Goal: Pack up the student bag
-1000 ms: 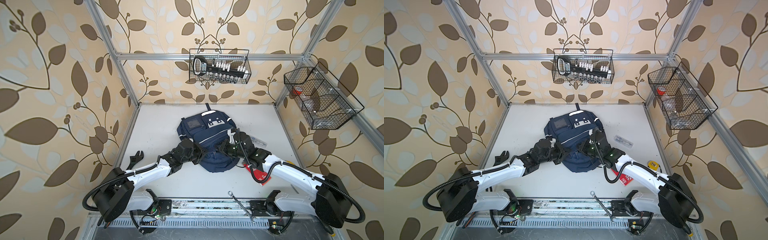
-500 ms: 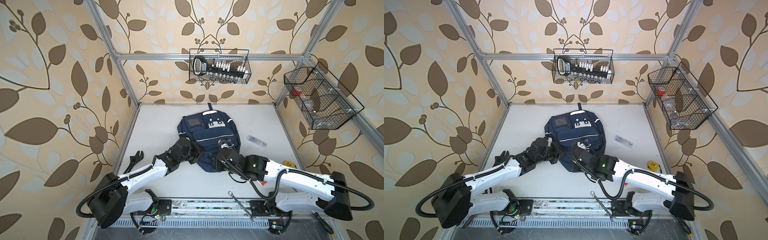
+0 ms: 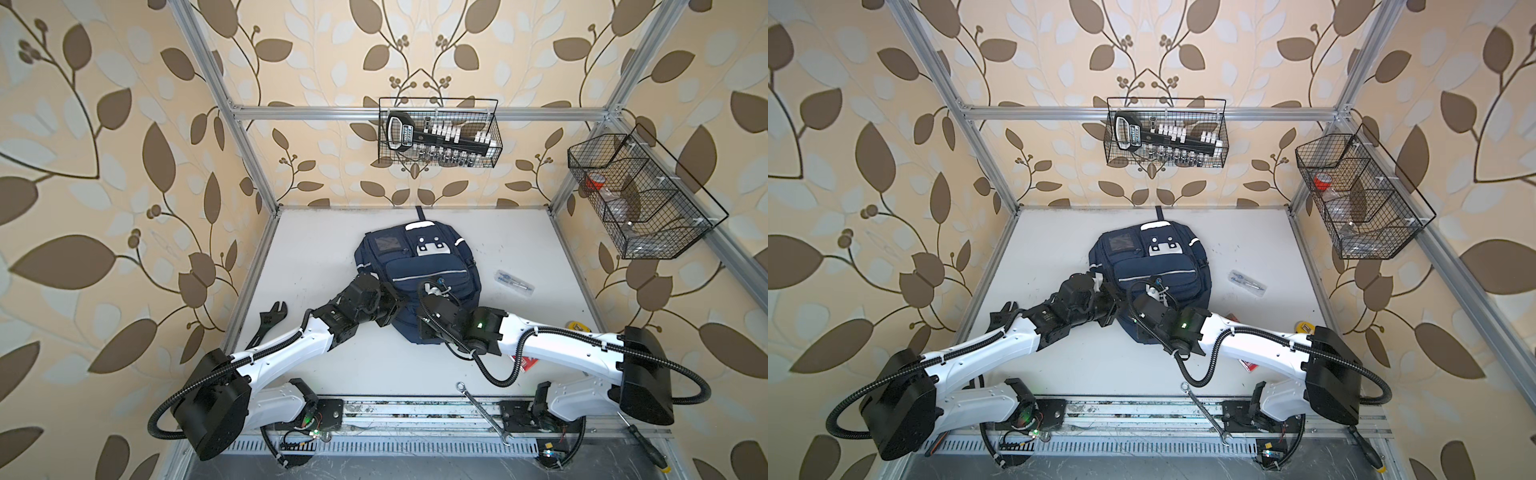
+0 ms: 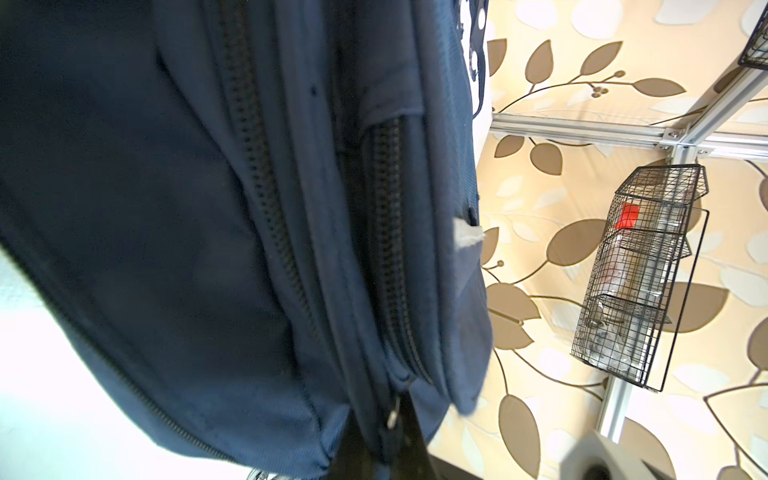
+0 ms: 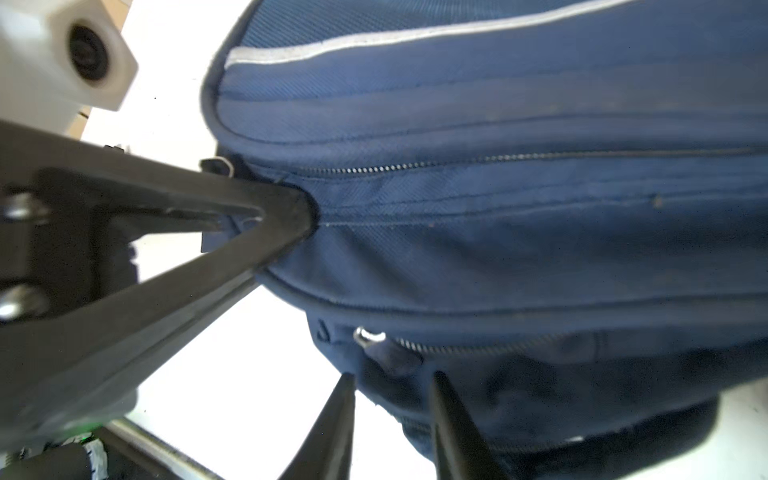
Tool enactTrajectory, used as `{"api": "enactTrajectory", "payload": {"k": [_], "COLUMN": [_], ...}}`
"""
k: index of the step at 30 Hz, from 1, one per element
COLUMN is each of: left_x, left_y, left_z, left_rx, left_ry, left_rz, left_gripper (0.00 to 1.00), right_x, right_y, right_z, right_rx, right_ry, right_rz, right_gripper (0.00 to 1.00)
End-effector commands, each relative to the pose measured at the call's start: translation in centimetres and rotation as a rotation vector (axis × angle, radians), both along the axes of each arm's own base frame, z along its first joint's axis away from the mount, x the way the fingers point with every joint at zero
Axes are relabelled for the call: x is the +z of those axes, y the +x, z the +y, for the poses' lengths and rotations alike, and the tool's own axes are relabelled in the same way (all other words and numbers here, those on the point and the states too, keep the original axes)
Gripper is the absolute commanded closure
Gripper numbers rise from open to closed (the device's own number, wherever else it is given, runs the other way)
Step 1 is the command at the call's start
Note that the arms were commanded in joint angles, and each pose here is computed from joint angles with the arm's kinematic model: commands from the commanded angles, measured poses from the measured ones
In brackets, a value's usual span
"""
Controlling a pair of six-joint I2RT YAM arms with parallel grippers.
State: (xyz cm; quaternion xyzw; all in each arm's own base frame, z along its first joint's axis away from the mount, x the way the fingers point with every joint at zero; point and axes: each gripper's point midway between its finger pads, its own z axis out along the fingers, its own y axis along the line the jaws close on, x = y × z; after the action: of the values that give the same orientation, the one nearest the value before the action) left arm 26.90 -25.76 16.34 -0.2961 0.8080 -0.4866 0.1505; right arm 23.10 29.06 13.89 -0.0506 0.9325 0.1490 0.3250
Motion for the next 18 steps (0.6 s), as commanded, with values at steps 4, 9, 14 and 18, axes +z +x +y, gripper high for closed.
{"api": "enactTrajectory", "payload": {"k": [4,9,14,18], "left_x": [6.9,6.6,6.5,6.6], "left_y": [1.3,1.2,1.2,1.2], "left_z": [-0.7,-0.7,-0.6,-0.7], "left_rx": [-0.008,-0.012,-0.013,-0.015], "left_ry": [-0.106,-0.102,-0.099,-0.103], "left_rz": [-0.184,-0.180,-0.180,-0.184], "left_gripper": [1.00,1.00,1.00,1.00], "right_x": [1.0,0.6,0.5,0.4], "right_y": [2.0,2.5,2.4,2.1], "right_z": [0.2,-0.1,-0.6,-1.0], "right_rx": [-0.040,-0.040,-0.040,-0.031], "right_ry": [0.001,-0.021,-0.036,-0.038], "right_rz": [-0.077,-0.079,-0.076,-0.073], "right_gripper": [0.64,0.79,0.87,0.93]}}
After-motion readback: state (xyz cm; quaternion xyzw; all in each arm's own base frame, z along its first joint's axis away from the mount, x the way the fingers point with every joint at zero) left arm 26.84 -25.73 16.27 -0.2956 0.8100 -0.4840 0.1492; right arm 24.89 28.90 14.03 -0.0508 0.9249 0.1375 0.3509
